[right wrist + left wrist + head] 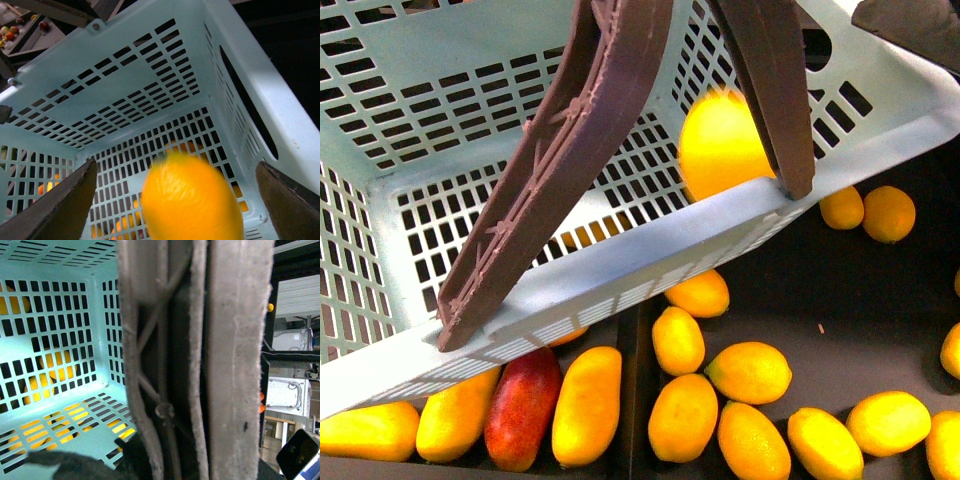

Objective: Pick lemon and mango into basket

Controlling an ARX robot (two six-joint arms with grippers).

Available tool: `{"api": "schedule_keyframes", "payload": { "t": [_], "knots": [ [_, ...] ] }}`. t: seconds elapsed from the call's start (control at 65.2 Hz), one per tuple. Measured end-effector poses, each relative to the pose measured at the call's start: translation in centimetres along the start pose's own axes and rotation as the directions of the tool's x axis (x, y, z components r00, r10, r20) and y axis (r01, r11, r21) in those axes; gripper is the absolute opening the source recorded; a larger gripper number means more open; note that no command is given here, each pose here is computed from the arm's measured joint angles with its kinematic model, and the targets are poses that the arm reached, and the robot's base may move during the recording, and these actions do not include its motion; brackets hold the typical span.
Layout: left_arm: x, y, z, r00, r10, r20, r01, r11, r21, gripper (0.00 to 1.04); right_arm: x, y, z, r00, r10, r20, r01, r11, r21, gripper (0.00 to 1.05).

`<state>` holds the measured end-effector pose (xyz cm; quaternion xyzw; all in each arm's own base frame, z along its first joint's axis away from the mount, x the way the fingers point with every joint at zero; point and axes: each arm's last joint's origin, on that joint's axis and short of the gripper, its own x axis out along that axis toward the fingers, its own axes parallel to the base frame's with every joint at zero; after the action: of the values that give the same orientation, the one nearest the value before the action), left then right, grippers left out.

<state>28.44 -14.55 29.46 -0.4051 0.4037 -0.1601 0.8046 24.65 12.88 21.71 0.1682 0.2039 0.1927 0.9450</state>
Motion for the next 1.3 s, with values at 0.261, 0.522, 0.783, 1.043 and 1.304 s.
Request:
{"api": "schedule_keyframes", "payload": {
  "t": [0.261, 0.522, 0.783, 1.043, 1.304],
  "knots": [
    [0.1, 0.1, 0.1, 1.0, 0.007, 0.005, -0.008, 1.0, 0.005, 0.14, -3.2, -5.9, 5.0, 0.947, -0.283, 0.152, 0.276, 0.959, 0.066, 0.96],
    [0.1, 0.1, 0.1, 1.0, 0.006, 0.001, -0.006, 1.0, 0.001, 0.14, -8.7, -9.4, 3.9, 0.834, -0.295, 0.466, 0.415, 0.892, -0.179, 0.58],
    [0.2, 0.1, 0.0, 1.0, 0.009, 0.002, -0.009, 1.0, 0.001, 0.14, -10.2, -9.8, -0.3, 0.847, -0.302, 0.437, 0.428, 0.876, -0.224, 0.16],
    [0.2, 0.1, 0.0, 1.0, 0.006, -0.004, -0.006, 1.0, 0.0, 0.14, -11.7, -9.8, -2.8, 0.845, -0.3, 0.443, 0.431, 0.871, -0.234, 0.02],
    [0.2, 0.1, 0.0, 1.0, 0.007, -0.002, -0.007, 1.0, 0.001, 0.14, -12.9, -9.7, -4.6, 0.846, -0.3, 0.441, 0.431, 0.871, -0.234, 0.02]
  ]
}}
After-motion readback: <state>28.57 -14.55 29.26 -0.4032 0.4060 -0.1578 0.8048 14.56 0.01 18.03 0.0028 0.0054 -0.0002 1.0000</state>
